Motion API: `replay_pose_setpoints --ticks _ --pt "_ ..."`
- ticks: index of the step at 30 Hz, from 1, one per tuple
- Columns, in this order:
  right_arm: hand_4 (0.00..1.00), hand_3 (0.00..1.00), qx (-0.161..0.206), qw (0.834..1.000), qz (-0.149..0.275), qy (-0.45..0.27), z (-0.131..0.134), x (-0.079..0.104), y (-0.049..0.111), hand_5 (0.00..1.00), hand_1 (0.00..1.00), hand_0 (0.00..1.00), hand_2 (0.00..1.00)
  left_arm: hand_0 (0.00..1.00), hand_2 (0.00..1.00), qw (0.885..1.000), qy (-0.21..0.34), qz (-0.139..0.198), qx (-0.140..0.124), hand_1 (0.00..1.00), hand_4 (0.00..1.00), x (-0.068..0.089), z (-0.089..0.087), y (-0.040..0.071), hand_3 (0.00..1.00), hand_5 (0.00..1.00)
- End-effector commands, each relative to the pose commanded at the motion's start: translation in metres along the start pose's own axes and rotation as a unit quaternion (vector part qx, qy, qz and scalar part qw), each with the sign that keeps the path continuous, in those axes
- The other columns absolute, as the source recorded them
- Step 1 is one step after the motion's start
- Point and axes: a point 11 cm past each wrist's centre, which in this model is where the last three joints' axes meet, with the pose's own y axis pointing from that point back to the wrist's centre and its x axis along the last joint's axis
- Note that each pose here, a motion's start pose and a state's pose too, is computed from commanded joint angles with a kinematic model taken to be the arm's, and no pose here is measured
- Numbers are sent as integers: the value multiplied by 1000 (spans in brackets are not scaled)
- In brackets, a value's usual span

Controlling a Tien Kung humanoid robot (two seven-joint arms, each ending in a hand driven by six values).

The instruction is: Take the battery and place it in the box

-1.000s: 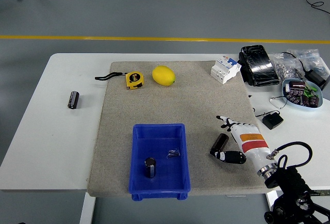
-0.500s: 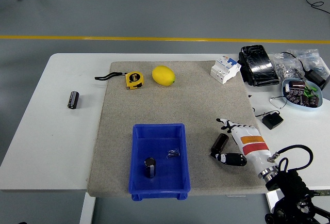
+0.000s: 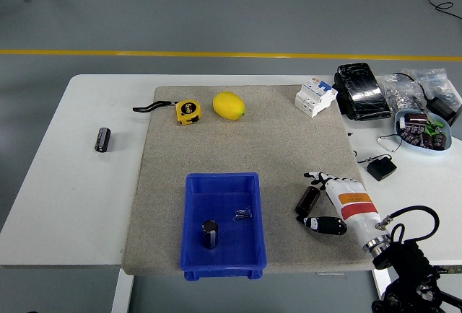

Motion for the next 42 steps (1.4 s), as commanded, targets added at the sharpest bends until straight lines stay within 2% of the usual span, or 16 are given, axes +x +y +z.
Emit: replay_pose_setpoints --ticks 4,5,10,11,16,17,23,30,35,42 --pt "998 780 0 1000 2 1 1 1 -1 329 491 334 563 688 685 1000 0 1 -1 662 616 1 1 0 611 657" --pt "998 704 0 1000 1 1 1 1 -1 278 431 285 514 688 683 1000 1 2 -2 662 616 1 1 0 611 657" --pt "998 704 -1 1000 -1 4 3 1 -1 278 431 285 514 688 683 1000 1 3 -4 662 616 3 3 0 611 657" --pt "970 610 -1 1000 -1 4 3 1 -1 249 426 263 506 687 684 1000 1 3 -4 663 617 3 3 0 611 658" --pt "970 610 0 1000 1 3 1 1 -2 249 426 263 506 687 684 1000 1 3 -4 663 617 2 3 0 611 658" --pt "923 573 0 1000 3 2 1 2 -2 217 419 256 499 687 684 1000 1 3 -4 665 617 2 3 0 612 658" --pt "902 557 2 1000 11 -2 -1 7 -3 213 413 247 491 688 684 1000 0 3 -4 664 617 3 3 0 612 659" --pt "916 556 8 1000 24 -11 -7 17 -6 224 408 240 487 688 682 1000 0 3 -5 670 617 5 3 0 612 659" --pt "906 553 36 998 43 -26 -32 30 -9 218 408 240 487 688 680 1000 0 2 -4 668 617 4 2 0 611 659" --pt "881 547 115 989 71 -62 -93 56 -11 194 408 241 486 688 680 1000 0 -1 -1 664 617 1 -1 0 612 659"
